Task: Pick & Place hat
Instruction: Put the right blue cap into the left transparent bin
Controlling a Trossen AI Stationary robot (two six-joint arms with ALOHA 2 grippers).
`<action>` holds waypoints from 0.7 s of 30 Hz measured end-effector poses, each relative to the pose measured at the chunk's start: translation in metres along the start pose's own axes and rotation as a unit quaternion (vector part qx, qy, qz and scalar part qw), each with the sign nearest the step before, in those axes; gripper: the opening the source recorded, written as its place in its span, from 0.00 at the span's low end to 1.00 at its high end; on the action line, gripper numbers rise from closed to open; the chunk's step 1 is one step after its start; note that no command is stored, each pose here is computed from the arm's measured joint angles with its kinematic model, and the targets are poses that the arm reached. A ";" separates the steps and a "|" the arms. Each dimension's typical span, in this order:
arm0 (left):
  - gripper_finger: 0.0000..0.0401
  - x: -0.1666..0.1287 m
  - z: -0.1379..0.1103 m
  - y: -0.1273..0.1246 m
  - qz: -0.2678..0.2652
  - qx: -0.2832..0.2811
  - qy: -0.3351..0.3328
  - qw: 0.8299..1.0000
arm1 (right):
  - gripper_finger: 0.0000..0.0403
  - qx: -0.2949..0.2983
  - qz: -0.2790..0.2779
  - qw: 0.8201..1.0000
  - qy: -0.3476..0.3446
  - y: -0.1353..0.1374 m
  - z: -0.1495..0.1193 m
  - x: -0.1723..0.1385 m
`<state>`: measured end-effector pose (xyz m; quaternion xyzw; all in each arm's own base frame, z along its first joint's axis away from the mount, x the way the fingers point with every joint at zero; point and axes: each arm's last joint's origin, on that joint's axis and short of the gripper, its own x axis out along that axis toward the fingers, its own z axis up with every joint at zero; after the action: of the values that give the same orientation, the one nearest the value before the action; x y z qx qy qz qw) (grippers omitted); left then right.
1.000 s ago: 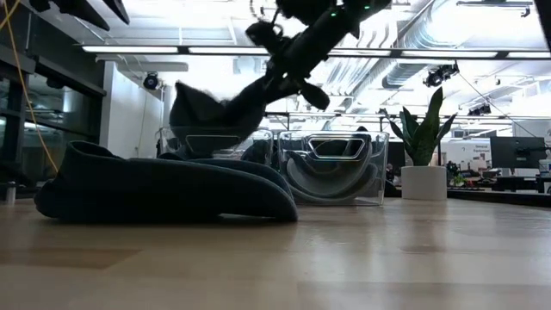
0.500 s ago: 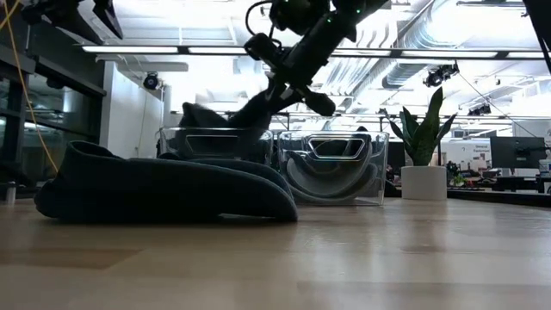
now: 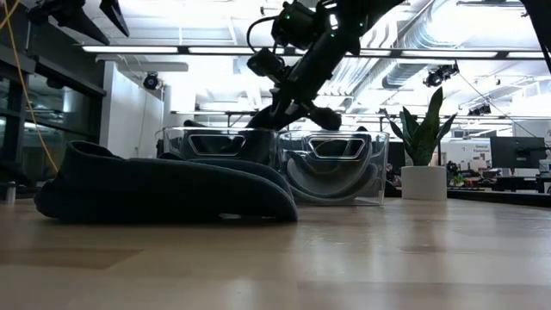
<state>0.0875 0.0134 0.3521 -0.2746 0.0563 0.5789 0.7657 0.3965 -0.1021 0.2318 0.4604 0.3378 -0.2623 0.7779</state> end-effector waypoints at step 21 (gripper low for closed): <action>0.52 0.002 -0.003 -0.009 -0.008 0.003 0.014 1.000 | 0.01 0.018 0.005 1.000 0.024 -0.011 -0.001 0.018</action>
<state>0.0968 0.0117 0.3516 -0.2807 0.0668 0.5689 0.7701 0.4002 -0.1077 0.2116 0.4822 0.3491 -0.2530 0.7626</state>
